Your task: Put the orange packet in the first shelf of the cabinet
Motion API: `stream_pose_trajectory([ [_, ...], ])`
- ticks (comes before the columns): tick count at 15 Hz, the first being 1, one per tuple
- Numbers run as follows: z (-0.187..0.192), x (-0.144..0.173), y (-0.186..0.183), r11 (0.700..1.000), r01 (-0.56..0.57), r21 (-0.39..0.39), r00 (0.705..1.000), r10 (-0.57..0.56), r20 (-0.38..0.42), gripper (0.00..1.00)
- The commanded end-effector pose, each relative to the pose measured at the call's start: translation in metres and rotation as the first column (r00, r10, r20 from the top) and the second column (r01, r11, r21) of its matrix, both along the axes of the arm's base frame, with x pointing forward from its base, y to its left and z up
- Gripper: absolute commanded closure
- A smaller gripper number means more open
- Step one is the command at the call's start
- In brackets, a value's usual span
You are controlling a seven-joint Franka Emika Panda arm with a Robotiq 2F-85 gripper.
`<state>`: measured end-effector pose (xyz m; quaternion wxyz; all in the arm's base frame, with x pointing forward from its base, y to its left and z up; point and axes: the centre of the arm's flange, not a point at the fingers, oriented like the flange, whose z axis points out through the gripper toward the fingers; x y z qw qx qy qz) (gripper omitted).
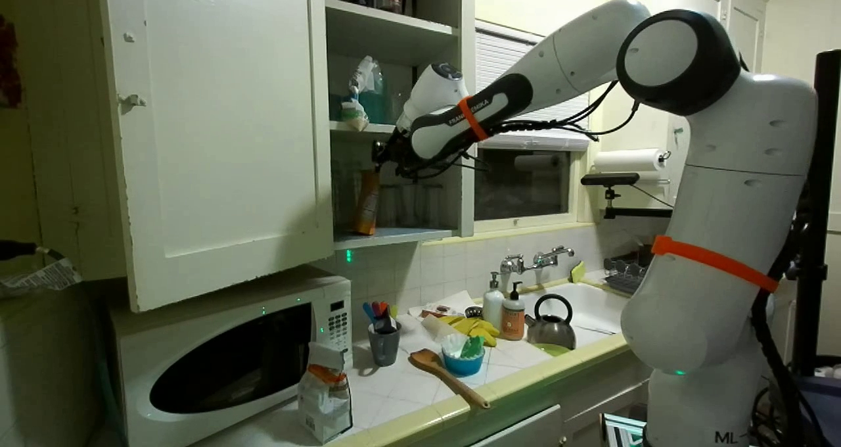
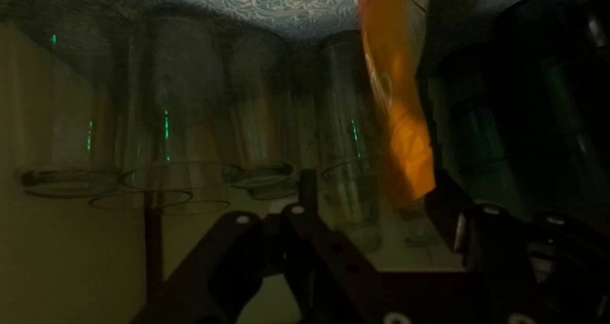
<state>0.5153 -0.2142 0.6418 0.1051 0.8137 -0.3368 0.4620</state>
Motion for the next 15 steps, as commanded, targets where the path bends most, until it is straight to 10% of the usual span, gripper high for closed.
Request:
stream_pose_trajectory([
  [1, 0.013, -0.057, 0.012, 0.999, -0.040, 0.015, 0.996, 0.041, -0.081, 0.06],
  [7, 0.023, -0.160, 0.022, 0.961, -0.274, 0.036, 0.908, 0.271, -0.321, 0.00],
  [13, 0.054, -0.237, 0.025, 0.831, -0.553, 0.060, 0.779, 0.542, -0.315, 0.00],
  [14, 0.058, -0.240, 0.026, 0.817, -0.573, 0.074, 0.768, 0.565, -0.302, 0.00],
  [15, 0.056, -0.221, 0.019, 0.863, -0.504, 0.040, 0.812, 0.489, -0.318, 0.00],
])
